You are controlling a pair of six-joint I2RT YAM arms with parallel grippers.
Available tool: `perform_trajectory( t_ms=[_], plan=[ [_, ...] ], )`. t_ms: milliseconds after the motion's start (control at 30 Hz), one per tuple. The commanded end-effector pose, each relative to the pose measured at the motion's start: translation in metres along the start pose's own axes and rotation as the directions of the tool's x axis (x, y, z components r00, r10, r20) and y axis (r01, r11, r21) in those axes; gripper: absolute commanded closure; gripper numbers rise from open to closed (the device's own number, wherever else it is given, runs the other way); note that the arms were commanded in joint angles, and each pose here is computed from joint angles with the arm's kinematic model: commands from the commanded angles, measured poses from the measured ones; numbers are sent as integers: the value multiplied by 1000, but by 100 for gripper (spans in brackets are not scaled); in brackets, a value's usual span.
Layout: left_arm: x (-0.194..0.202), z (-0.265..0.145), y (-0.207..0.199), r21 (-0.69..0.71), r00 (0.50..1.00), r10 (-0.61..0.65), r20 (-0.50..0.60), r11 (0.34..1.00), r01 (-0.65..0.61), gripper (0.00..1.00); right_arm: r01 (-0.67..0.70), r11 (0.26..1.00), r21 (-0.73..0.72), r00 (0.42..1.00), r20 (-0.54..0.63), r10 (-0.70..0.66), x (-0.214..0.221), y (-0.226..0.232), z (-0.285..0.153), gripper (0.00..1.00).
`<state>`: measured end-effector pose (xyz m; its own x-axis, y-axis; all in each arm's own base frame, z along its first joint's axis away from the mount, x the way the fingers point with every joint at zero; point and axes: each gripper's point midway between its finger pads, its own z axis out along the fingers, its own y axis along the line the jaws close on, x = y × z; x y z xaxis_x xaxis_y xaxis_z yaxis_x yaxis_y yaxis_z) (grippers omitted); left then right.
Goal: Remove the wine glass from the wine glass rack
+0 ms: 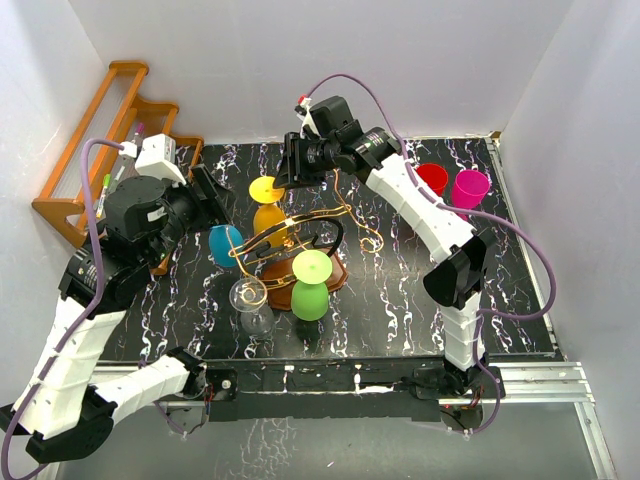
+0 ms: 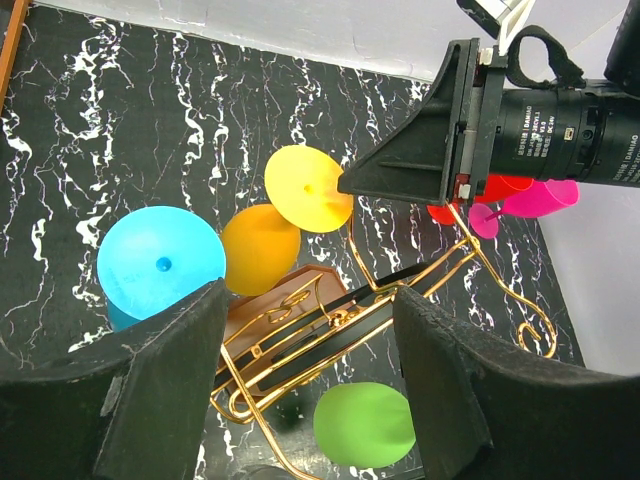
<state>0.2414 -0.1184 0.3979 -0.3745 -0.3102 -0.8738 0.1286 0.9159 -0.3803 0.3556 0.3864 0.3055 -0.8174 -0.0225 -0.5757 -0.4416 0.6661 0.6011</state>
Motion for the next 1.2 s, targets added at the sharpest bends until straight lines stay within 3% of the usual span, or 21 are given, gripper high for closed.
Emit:
perform_trajectory(
  t_ms=[0, 1167],
  plan=[
    [-3, -4, 3, -5, 1000, 0, 21, 1000, 1, 34, 30, 999, -21, 999, 39, -29, -10, 10, 3, 63],
    [0, -4, 6, -16, 1000, 4, 20, 1000, -4, 34, 57, 988, -142, 995, 90, -45, -14, 47, 0, 65]
  ],
)
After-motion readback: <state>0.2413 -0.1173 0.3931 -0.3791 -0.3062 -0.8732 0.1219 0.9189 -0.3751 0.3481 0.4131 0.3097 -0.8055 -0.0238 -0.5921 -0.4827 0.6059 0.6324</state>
